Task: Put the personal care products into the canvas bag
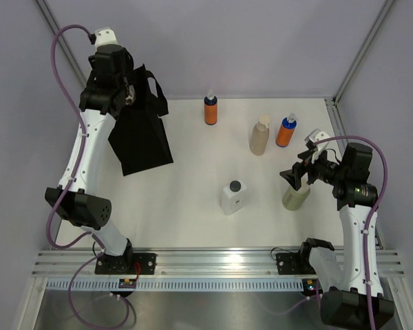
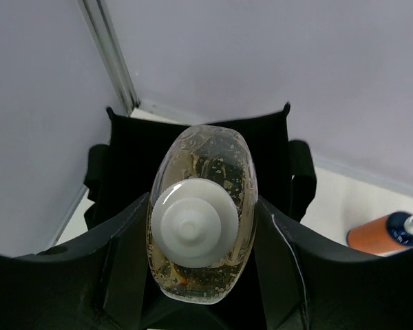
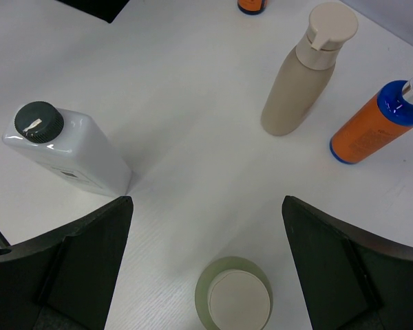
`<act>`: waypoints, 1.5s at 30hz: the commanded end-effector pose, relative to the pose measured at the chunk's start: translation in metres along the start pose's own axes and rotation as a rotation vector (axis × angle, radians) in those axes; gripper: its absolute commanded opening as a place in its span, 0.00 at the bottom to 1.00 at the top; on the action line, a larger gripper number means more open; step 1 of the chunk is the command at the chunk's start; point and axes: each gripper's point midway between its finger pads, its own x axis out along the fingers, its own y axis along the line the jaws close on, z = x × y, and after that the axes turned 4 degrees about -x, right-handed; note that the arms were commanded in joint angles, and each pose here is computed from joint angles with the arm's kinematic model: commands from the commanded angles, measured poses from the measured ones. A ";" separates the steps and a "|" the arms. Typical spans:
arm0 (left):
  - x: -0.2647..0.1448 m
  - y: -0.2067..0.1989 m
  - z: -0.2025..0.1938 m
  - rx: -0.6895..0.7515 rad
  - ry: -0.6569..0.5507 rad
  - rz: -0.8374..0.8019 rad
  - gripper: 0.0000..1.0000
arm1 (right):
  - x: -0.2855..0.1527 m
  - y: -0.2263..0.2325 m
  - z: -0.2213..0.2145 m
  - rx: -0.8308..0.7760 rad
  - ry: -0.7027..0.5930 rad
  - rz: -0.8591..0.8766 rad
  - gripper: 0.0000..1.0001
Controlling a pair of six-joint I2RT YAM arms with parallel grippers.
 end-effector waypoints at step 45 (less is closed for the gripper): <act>-0.106 -0.027 0.017 -0.093 -0.084 -0.603 0.99 | 0.009 0.094 -0.005 -0.529 -0.052 0.602 1.00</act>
